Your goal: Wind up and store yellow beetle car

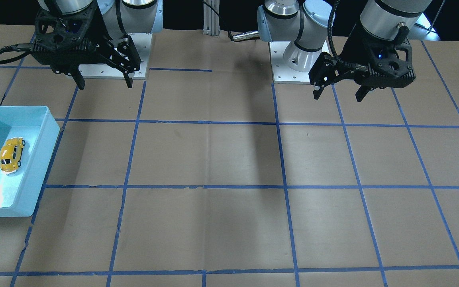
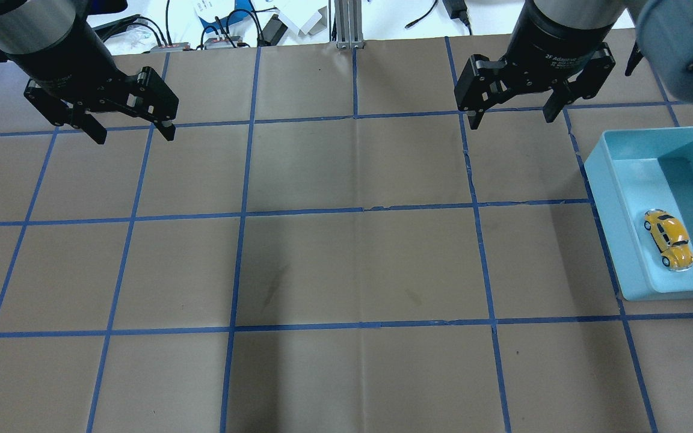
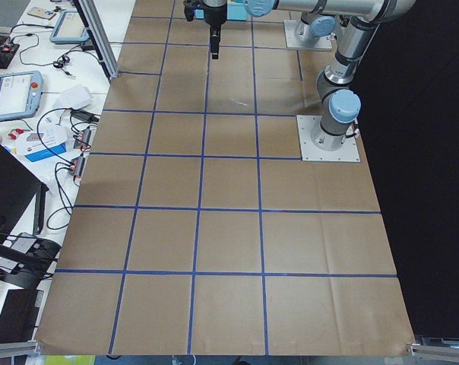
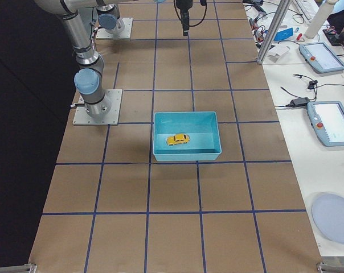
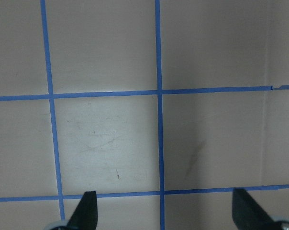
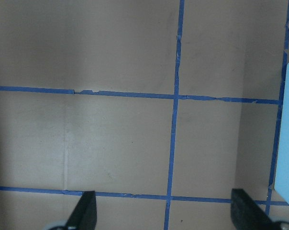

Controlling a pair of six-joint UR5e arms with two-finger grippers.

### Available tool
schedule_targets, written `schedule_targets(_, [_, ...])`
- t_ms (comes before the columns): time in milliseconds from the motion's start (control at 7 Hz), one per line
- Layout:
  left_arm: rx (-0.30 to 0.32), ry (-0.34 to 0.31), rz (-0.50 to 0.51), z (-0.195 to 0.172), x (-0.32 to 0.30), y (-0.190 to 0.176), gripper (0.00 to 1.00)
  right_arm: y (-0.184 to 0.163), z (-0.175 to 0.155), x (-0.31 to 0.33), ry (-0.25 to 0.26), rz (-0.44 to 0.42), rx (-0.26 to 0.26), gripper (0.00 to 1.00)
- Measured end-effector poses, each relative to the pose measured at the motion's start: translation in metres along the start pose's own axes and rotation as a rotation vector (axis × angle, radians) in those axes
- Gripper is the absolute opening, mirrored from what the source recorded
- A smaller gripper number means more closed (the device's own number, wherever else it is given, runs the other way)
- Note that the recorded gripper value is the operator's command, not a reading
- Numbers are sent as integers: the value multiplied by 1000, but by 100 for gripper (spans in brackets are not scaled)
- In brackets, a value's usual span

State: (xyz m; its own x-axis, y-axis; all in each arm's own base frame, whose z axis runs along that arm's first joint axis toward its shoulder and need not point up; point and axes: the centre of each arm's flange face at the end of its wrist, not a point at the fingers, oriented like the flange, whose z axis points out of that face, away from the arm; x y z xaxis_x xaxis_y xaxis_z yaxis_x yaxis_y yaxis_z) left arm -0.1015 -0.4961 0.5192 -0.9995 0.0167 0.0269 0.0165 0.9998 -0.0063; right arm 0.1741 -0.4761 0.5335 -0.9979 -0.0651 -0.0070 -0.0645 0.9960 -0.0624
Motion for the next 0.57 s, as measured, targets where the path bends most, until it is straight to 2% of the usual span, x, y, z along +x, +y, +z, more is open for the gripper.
schedule_targets(571, [5, -4, 7, -2, 0, 1, 100, 0, -1, 0, 1, -1, 1, 100])
